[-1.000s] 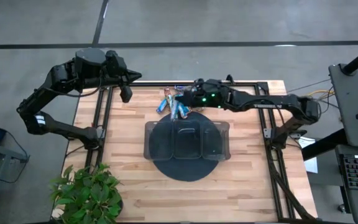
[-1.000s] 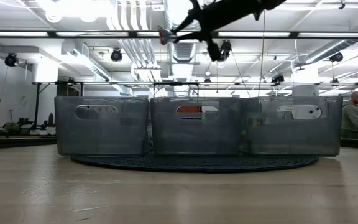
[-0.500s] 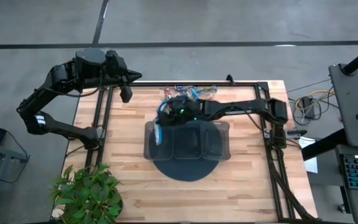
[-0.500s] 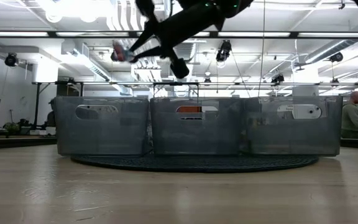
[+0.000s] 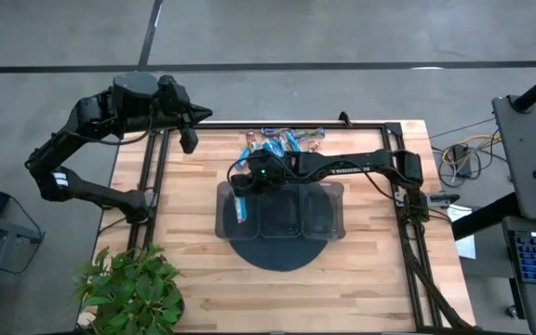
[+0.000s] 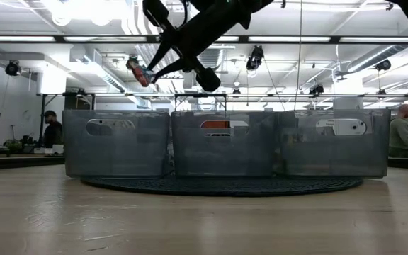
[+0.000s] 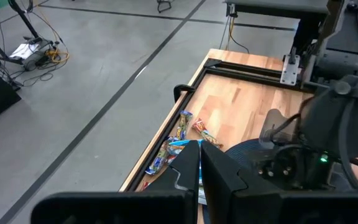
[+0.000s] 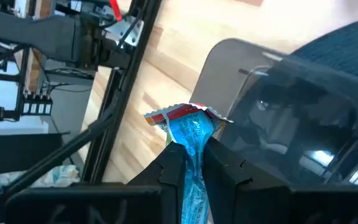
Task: Pick and place Granola Bars by type
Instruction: Put the red granola bar into the left black bin
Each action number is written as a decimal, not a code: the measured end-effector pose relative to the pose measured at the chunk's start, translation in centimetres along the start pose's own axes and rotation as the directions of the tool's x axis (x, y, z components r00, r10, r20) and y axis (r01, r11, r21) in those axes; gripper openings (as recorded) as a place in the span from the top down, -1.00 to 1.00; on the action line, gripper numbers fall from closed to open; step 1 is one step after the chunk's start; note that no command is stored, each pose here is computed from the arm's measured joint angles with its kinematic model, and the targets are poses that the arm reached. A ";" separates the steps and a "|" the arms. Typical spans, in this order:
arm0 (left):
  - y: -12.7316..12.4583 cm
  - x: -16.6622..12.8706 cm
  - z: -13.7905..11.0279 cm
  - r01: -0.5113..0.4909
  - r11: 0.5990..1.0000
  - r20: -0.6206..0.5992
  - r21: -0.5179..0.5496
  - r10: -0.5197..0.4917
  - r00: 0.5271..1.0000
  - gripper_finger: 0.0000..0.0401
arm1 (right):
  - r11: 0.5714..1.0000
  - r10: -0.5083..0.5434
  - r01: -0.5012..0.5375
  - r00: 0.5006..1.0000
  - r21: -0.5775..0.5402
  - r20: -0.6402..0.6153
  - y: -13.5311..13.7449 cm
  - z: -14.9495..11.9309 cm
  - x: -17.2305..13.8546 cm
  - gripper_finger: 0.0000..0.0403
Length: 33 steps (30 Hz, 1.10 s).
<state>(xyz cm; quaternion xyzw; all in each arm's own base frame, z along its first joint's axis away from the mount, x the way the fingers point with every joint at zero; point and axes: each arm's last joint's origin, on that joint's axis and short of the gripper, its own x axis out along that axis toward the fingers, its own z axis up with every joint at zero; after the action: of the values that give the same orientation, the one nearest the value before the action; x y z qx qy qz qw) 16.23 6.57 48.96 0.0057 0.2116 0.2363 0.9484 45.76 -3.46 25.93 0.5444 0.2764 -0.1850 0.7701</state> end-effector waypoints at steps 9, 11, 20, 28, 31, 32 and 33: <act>0.0 0.0 0.0 0.000 1.000 0.000 0.000 0.000 1.000 1.00 | 1.000 -0.001 0.001 1.000 -0.008 -0.011 0.0 -0.2 0.0 0.79; 0.0 0.0 0.0 0.000 1.000 0.000 0.000 0.000 1.000 1.00 | 1.000 0.003 -0.004 1.000 -0.002 -0.024 0.0 -0.1 0.0 0.75; 0.0 0.0 0.0 0.000 1.000 0.000 0.000 0.000 1.000 1.00 | 1.000 0.004 -0.003 1.000 0.004 -0.028 -0.1 -0.1 0.0 0.39; 0.0 0.0 0.0 0.000 1.000 0.000 0.000 0.000 1.000 1.00 | 1.000 0.006 -0.006 1.000 -0.011 -0.026 0.0 -0.1 0.0 0.12; 0.0 0.0 0.0 0.000 1.000 0.000 0.000 0.000 1.000 1.00 | 1.000 0.009 -0.009 1.000 -0.030 -0.028 0.0 -0.1 -0.1 0.08; 0.0 0.0 0.0 0.000 1.000 0.001 0.000 0.000 1.000 1.00 | 0.999 0.013 -0.014 1.000 -0.042 -0.029 0.1 -0.2 -0.2 0.07; 0.0 0.0 0.0 0.000 1.000 0.000 0.000 0.000 1.000 1.00 | 0.998 0.020 -0.022 0.999 -0.058 -0.027 0.4 -0.2 -0.5 0.07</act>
<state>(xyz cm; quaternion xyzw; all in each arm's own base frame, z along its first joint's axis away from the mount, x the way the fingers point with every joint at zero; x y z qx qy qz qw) 16.23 6.56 48.97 0.0055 0.2115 0.2363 0.9484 45.55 -3.14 26.52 0.5271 0.2861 -0.1616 0.7837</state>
